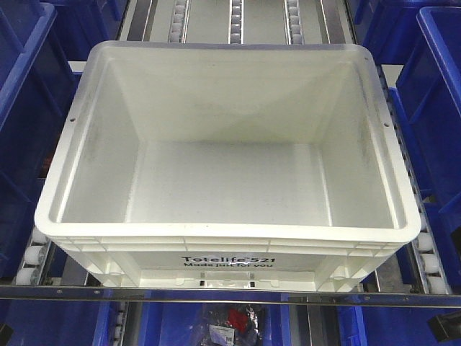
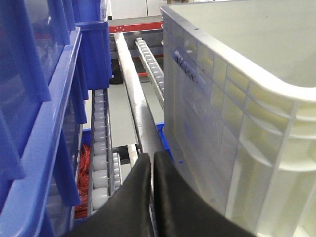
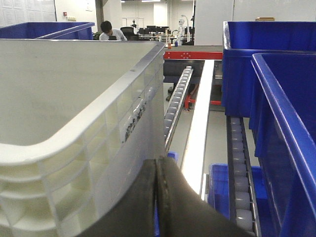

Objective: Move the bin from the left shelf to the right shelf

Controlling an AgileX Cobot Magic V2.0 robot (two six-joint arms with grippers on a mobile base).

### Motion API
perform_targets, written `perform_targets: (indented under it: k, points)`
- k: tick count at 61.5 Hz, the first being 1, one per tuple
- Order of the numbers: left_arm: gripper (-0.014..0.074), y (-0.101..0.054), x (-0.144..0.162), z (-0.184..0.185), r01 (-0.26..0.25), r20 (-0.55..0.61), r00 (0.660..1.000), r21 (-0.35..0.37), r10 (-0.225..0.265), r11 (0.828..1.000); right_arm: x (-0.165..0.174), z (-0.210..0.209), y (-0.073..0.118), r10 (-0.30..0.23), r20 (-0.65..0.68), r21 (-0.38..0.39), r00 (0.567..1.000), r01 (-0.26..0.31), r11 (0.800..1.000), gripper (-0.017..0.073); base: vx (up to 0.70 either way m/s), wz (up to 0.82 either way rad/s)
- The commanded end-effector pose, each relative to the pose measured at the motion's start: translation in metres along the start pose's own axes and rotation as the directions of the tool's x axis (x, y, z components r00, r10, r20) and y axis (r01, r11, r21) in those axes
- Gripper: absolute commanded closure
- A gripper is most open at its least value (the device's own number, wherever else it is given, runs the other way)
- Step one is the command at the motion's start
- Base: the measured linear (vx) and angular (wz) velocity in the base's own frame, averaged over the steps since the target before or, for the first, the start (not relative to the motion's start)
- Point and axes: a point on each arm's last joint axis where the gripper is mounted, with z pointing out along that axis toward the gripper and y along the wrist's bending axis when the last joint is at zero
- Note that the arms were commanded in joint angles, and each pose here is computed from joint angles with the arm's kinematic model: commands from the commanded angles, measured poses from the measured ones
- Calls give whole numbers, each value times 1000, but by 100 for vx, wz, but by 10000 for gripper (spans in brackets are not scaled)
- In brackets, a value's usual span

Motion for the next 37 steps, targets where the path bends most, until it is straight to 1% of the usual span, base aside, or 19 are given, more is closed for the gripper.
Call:
perform_targets:
  k: [1, 37]
  points:
    - [601, 0, -13, -3, 9, 102, 995, 1, -9, 1000, 0, 0, -1, -6, 59, 7, 998, 6, 1000, 567, 0, 0]
    - [601, 0, -13, -3, 9, 102, 995, 1, -9, 1000, 0, 0, -1, -6, 59, 7, 998, 6, 1000, 567, 0, 0]
